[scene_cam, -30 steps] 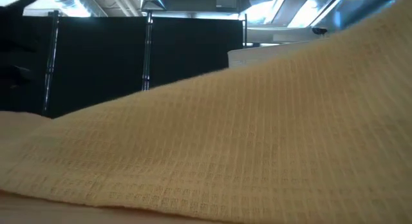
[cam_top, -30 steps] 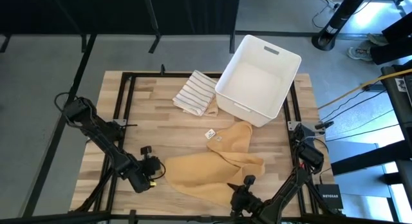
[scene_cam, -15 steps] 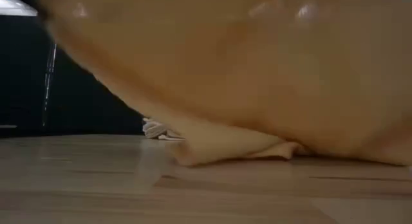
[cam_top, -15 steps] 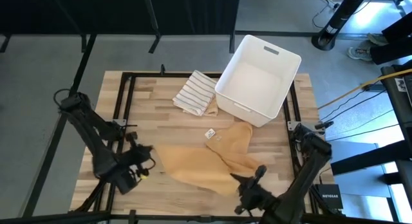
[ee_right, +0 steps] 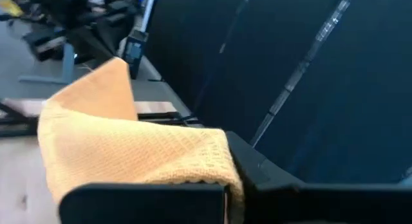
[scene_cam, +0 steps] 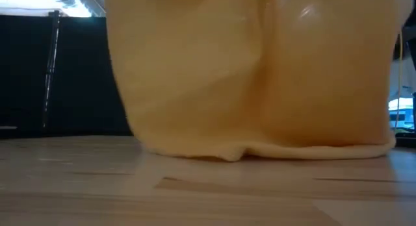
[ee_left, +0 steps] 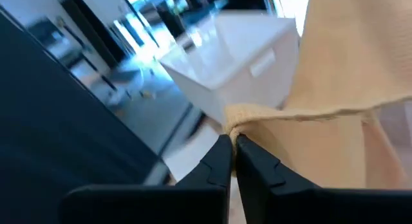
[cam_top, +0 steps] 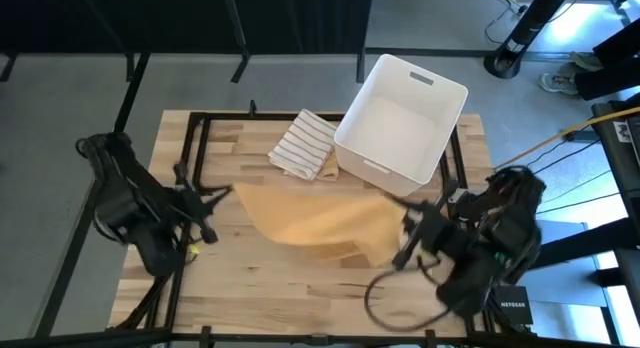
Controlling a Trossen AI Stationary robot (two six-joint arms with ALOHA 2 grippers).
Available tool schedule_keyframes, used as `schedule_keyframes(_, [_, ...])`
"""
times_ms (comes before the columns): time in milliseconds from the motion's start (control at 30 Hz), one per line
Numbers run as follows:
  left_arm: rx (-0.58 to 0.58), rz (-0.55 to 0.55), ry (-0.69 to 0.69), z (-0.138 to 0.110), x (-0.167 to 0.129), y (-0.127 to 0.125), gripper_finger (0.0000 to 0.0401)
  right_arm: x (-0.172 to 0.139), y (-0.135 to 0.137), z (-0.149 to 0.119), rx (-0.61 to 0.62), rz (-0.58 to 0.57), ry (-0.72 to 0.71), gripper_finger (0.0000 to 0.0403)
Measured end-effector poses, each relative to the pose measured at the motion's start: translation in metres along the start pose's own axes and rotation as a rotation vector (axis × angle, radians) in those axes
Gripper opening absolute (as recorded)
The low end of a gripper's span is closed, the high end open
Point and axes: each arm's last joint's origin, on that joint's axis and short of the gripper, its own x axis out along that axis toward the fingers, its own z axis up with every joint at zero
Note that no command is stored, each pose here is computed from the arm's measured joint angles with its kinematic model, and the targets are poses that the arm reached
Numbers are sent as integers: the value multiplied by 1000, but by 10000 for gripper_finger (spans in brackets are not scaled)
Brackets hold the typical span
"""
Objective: Fold towel
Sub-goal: Fold the yellow towel
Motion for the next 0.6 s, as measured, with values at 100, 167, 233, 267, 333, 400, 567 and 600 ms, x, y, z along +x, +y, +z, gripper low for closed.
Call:
schedule_keyframes(100, [-9, 71, -81, 10, -3, 26, 5, 4, -24, 10, 48, -33, -10, 4])
schedule_keyframes(167, [-40, 152, -152, 17, -6, 45, 3, 7, -38, 18, 105, -77, -32, 4])
schedule_keyframes(233, [-93, 215, -200, 24, -9, 64, 4, 11, -49, 26, 145, -118, -48, 4])
schedule_keyframes(267, [-115, 222, -201, 27, -11, 74, 5, 13, -55, 30, 149, -125, -50, 4])
schedule_keyframes(333, [-156, 229, -199, 31, -14, 90, 9, 15, -64, 35, 146, -110, -43, 4])
schedule_keyframes(400, [-172, 208, -185, 32, -15, 99, 13, 16, -68, 39, 132, -53, -31, 4])
schedule_keyframes(567, [-174, -107, -44, 24, -19, 109, 7, 12, -65, 38, 44, 255, 29, 4])
schedule_keyframes(600, [-177, -153, -22, 22, -19, 109, 5, 12, -64, 38, 39, 287, 36, 4])
